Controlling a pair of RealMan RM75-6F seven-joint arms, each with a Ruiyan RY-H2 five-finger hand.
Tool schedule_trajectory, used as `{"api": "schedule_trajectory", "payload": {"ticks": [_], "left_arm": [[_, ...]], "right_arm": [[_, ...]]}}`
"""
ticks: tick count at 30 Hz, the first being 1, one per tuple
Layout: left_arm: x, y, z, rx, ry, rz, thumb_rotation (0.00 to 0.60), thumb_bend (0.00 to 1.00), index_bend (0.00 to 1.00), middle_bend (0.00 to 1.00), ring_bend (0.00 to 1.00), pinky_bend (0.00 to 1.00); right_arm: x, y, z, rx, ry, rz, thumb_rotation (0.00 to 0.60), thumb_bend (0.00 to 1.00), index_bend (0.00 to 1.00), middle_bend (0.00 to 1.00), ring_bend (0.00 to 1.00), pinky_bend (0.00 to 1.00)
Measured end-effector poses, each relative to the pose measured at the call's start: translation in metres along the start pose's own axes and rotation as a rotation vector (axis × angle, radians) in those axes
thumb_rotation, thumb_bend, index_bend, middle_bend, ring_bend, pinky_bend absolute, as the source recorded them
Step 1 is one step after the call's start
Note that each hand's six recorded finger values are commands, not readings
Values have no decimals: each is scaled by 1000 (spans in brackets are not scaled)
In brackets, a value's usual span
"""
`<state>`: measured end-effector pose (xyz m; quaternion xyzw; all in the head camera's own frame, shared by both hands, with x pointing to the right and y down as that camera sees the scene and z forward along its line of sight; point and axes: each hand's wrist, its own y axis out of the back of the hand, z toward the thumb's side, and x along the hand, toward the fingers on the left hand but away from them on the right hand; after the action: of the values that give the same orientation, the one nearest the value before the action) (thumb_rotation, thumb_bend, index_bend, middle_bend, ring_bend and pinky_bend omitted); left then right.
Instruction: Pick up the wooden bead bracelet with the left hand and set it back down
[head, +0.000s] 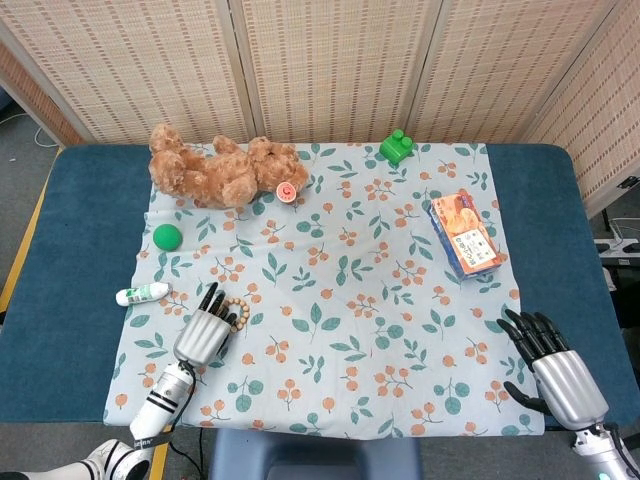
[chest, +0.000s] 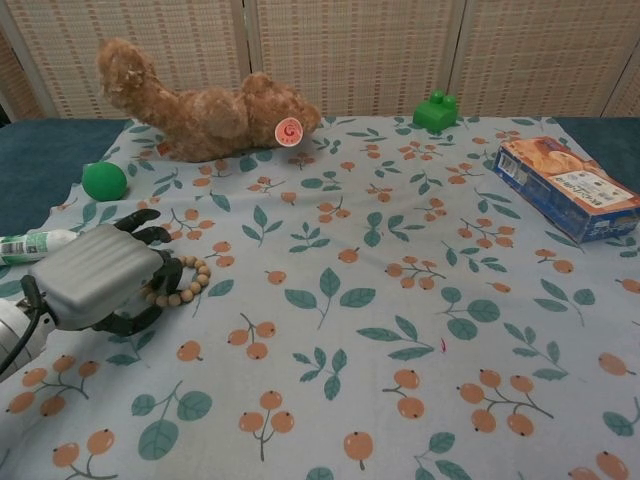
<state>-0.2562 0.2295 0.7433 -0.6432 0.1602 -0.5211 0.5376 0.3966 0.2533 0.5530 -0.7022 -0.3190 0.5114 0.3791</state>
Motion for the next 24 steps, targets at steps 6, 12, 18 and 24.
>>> {"api": "schedule_trajectory", "payload": {"ticks": [6,12,18,24], "left_arm": [[0,-4,-1,40,8,11,600,467,620,597,272,54],[2,-7,-3,53,18,11,600,508,629,612,290,59],[6,0,-5,22,20,39,600,685,692,674,351,96],[16,6,-15,23,52,69,600,733,733,724,394,126]], "right_arm": [[1,2,-1,-2,-3,-5,600,152,0,0,0,0],[2,2,-1,-1,-5,-5,600,152,0,0,0,0],[2,1,-1,-2,-4,-1,600,152,0,0,0,0],[1,2,-2,-2,-6,-1,600,152,0,0,0,0]]}}
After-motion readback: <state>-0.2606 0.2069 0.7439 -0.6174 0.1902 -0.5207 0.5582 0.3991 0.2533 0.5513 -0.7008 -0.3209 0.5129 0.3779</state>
